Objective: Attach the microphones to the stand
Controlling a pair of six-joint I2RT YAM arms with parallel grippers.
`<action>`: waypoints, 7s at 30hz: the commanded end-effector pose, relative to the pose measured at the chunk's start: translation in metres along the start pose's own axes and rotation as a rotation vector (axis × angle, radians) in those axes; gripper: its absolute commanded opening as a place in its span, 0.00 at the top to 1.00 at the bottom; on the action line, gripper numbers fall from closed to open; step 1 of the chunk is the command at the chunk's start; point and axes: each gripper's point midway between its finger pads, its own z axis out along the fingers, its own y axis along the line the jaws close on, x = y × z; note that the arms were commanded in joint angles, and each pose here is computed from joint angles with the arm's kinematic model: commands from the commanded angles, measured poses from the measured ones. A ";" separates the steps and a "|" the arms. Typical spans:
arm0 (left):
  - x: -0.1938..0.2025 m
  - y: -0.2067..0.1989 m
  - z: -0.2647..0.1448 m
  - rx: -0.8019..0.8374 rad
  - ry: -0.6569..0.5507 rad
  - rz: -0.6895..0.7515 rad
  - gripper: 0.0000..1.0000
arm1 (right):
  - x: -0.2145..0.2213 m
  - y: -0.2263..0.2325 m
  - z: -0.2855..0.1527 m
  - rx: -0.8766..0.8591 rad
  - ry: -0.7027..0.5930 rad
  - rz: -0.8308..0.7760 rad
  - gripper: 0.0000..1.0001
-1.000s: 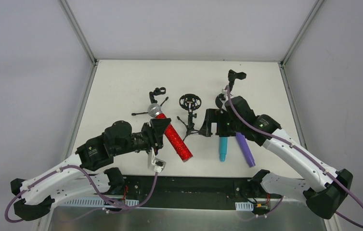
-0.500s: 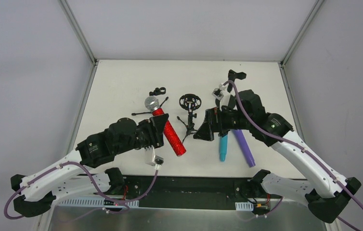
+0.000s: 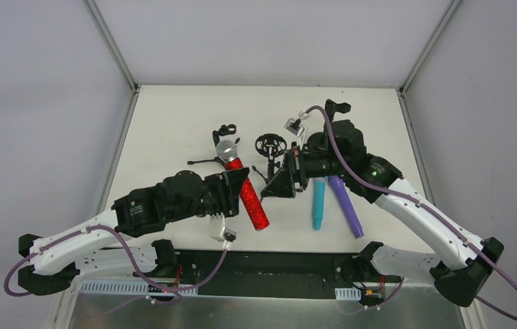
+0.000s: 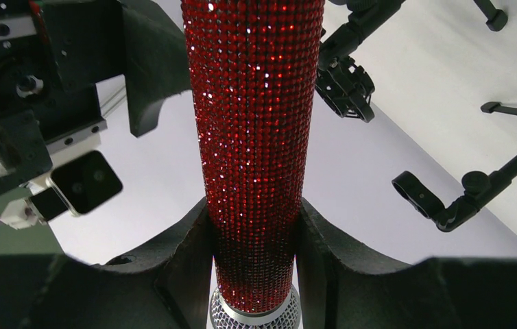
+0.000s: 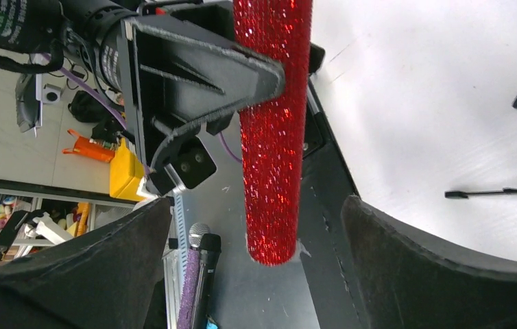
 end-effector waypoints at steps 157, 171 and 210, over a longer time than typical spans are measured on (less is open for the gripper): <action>0.211 -0.275 0.024 -0.899 1.089 -3.078 0.01 | -0.066 -0.053 0.016 0.311 -0.320 -0.070 1.00; 0.200 -0.311 0.033 -0.839 1.137 -3.208 0.01 | -0.128 -0.035 0.004 0.238 -0.668 -0.351 1.00; 0.207 -0.319 0.024 -0.825 1.182 -3.114 0.01 | -0.208 -0.122 -0.026 0.452 -0.993 -0.676 1.00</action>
